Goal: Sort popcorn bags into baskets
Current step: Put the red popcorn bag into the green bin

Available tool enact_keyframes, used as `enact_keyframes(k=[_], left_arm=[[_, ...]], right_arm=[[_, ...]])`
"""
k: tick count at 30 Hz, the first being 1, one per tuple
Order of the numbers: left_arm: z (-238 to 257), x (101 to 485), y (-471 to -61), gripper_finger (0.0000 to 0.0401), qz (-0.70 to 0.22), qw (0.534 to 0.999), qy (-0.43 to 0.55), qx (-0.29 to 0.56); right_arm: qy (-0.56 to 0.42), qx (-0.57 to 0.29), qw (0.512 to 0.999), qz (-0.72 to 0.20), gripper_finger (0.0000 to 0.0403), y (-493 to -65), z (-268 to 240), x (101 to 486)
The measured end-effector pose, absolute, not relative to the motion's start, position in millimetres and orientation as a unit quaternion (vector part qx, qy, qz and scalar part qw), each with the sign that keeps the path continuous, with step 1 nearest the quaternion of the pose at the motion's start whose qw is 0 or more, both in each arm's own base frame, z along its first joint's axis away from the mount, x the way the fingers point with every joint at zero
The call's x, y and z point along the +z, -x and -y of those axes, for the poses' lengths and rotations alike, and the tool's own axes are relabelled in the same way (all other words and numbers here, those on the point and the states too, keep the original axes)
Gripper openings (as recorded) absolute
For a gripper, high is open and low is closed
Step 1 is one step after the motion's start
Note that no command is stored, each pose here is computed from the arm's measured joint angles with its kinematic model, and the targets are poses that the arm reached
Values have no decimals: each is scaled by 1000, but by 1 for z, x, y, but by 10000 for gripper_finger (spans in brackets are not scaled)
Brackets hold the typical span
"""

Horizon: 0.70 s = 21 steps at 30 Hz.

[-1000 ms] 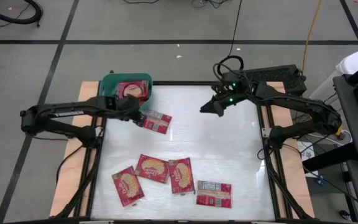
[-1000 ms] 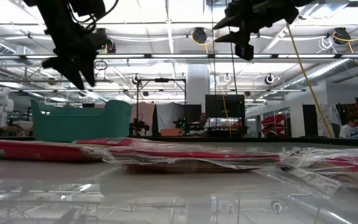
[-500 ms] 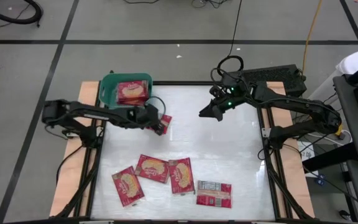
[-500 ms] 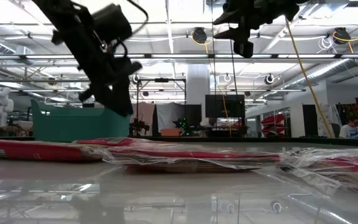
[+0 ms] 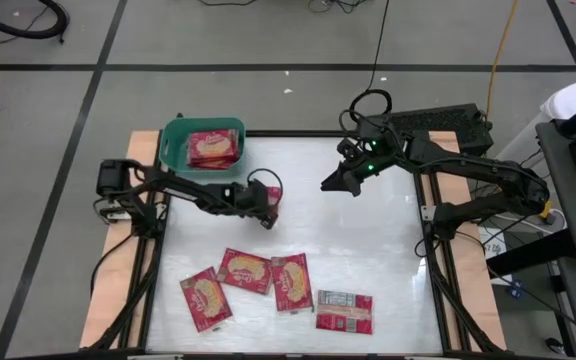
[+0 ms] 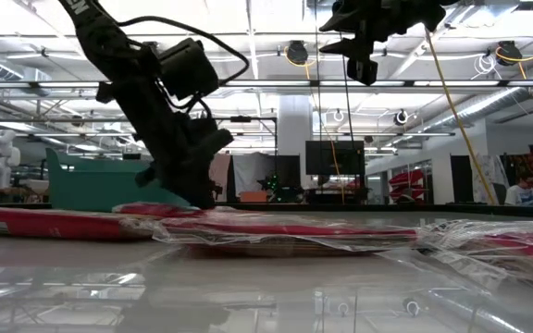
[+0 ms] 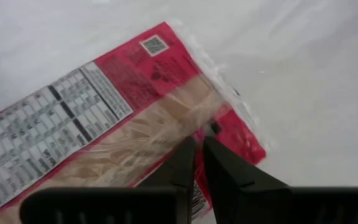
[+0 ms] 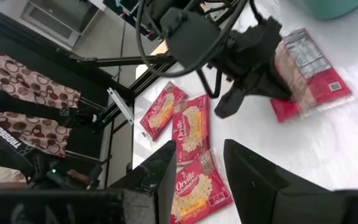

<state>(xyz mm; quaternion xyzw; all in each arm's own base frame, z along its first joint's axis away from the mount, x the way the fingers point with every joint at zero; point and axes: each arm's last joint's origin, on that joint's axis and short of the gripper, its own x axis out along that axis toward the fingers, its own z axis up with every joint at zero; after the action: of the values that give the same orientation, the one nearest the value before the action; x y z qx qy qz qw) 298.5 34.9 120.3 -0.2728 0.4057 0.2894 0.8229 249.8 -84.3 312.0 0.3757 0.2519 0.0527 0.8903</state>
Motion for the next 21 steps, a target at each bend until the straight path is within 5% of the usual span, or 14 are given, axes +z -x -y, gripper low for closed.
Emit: enact_keyframes(k=[7, 15, 21], left_arm=[[-12, 127, -314, 35, -351, 852, 322, 218], [4, 178, -334, 35, -347, 862, 317, 191], [4, 199, -319, 35, -426, 809, 321, 247]], right_arm=[[-374, 51, 887, -267, 125, -248, 83, 309], [-370, 1, 880, -298, 125, -244, 84, 300], [-440, -76, 839, -312, 127, -241, 84, 270]])
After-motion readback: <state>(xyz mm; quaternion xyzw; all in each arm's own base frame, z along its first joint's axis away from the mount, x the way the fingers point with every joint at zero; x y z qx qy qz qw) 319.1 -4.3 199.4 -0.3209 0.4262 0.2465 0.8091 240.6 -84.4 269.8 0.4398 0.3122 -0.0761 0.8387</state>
